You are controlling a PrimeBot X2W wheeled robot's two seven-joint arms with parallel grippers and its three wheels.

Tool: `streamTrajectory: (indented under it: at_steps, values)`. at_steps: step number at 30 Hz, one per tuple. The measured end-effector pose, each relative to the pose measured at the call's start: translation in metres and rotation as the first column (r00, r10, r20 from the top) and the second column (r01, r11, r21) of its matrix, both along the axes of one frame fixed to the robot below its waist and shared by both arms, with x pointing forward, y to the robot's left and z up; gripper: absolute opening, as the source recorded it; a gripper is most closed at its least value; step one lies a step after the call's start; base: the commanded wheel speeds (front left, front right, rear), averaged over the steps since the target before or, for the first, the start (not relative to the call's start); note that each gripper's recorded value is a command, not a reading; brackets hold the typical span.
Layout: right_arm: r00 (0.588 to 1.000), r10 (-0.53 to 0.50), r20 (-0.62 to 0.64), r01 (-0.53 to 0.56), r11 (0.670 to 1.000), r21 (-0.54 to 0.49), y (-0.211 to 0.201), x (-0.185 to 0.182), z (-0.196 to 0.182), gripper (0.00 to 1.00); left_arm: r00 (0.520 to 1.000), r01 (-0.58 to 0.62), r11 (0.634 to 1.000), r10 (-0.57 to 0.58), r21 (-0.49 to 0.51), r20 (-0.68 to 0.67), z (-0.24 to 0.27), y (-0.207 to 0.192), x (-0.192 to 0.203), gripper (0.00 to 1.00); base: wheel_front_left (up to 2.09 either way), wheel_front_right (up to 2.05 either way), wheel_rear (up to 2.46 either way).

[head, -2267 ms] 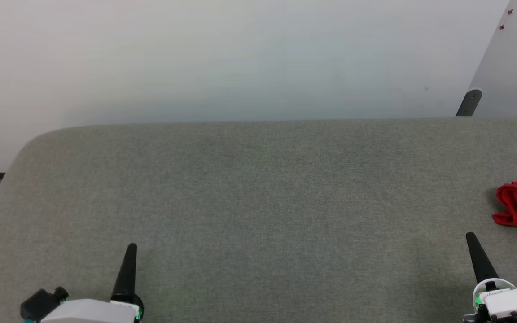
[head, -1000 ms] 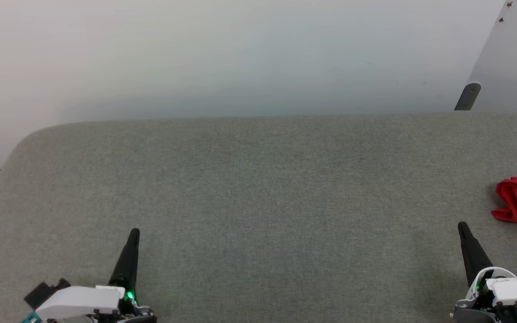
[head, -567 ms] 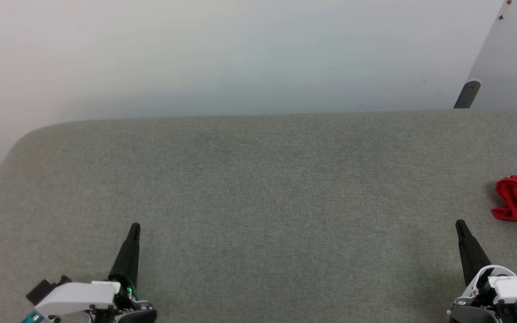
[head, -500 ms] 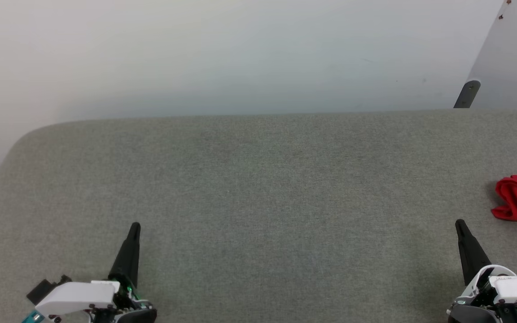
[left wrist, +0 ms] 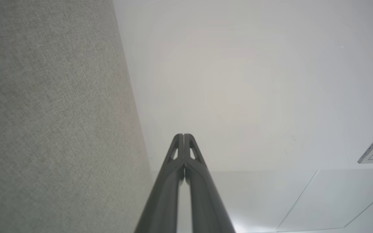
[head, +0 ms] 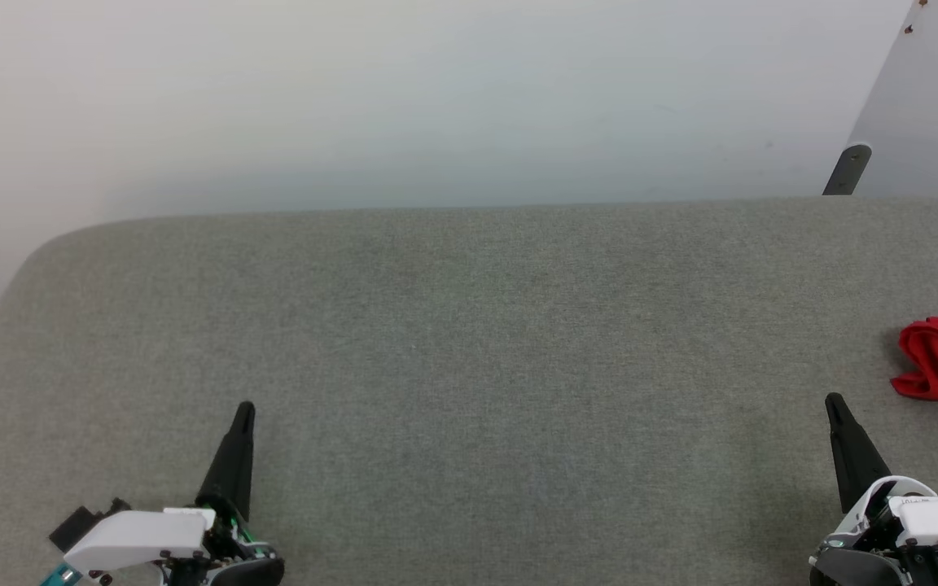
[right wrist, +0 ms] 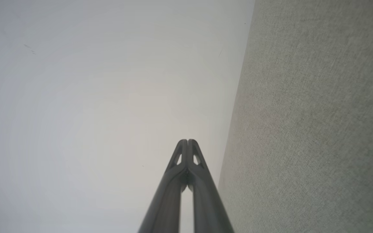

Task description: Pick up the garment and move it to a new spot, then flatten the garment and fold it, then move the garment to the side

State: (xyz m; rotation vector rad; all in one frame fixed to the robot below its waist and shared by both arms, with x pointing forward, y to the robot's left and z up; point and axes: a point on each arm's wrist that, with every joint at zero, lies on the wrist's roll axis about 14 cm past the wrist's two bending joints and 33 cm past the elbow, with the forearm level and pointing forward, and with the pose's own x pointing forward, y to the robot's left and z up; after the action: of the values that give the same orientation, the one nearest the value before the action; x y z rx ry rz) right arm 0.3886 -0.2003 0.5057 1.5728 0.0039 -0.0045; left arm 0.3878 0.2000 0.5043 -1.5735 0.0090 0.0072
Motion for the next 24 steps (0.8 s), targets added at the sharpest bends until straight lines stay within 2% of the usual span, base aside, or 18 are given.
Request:
streamTrajectory:
  at_steps: [24]
  values:
    - [1.000,0.000,0.000,0.000,1.000,0.000,0.0001,0.0000,0.0000,0.00,1.000,0.000,1.000,0.000,-0.002,0.000,0.0001,0.0000,0.0000,0.00,0.00,0.00,0.00]
